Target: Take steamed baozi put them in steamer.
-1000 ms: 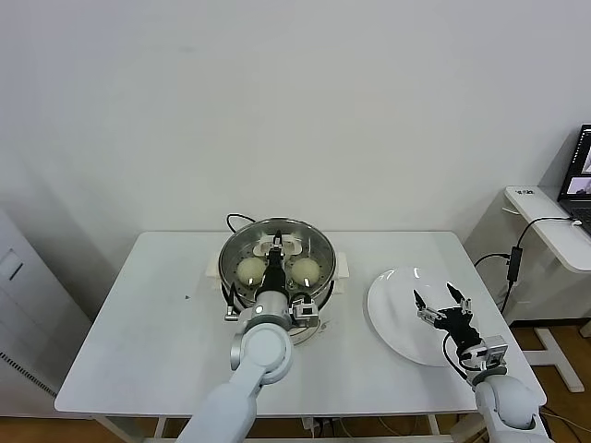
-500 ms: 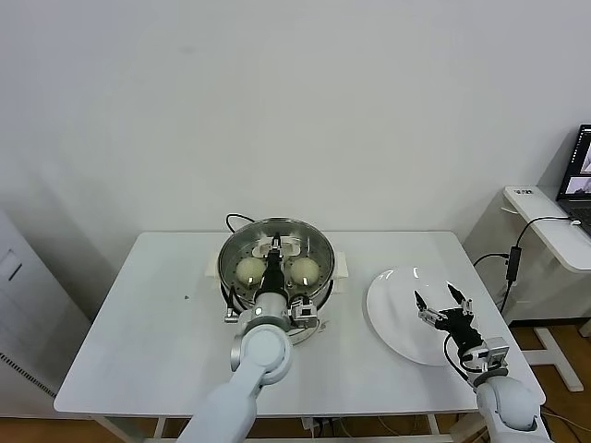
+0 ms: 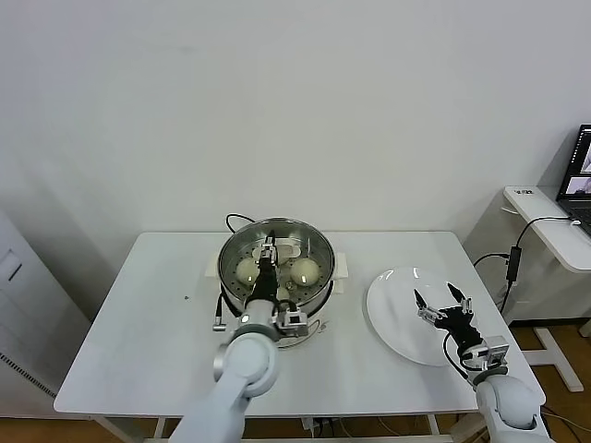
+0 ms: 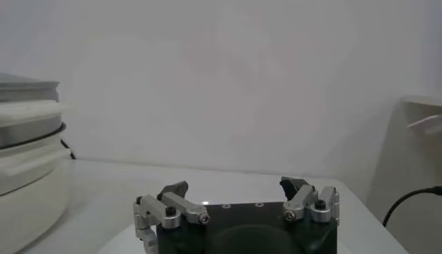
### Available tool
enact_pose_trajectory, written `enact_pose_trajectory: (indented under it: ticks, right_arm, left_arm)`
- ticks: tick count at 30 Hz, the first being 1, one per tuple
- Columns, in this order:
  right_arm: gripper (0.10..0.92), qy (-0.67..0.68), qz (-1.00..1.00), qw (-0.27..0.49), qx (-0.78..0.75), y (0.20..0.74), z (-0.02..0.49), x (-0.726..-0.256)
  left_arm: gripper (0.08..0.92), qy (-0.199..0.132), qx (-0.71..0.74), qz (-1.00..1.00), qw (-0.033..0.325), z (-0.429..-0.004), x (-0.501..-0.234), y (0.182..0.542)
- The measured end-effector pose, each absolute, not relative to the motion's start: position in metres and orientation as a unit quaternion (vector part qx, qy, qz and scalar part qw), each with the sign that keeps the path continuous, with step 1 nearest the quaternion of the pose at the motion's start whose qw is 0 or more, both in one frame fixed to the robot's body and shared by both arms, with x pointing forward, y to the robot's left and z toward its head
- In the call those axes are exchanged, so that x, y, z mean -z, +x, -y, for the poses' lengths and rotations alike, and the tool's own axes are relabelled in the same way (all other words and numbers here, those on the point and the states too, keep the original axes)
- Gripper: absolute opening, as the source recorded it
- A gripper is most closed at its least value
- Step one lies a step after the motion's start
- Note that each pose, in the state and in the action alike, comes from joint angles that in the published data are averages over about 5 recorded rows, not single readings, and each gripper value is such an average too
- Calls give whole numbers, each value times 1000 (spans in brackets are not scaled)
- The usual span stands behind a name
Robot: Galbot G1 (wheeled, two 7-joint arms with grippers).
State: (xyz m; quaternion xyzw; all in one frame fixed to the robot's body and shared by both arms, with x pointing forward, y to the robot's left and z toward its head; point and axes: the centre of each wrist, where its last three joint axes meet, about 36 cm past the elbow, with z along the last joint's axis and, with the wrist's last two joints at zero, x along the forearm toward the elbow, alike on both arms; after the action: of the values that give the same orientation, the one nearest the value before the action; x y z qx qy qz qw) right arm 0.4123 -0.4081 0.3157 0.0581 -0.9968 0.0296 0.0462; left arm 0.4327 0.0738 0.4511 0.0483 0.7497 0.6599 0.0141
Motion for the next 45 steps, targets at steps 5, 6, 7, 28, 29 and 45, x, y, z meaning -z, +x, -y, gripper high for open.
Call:
enact_pose_trajectory:
  ticks: [5,6,7,28,29,45]
  right_arm:
    - [823,60,997,49,-23,413,405,-317]
    - [823,60,997,51,-21,413,405,-317]
    - [823,60,997,52,-19,413,404,-318]
    - [823,38,998,40,24,423,379,-343]
    - [823,37,998,40,24,423,379,-343]
    - [823,30,998,50,21,419,378,-337]
  left_arm:
    - [677,113,-598,-793,29,-101,-477,417]
    - [712,128,-580,-804,33,-107,-482,414]
    - [738,141,-559,-816,36,-113,-487,411]
    - [823,90,-129,-988,-8,-289,-485,391]
    - [823,83,-119,-989,-16,-296,-478,392]
    - [823,26,-13,-994,-101,-353,-410,388]
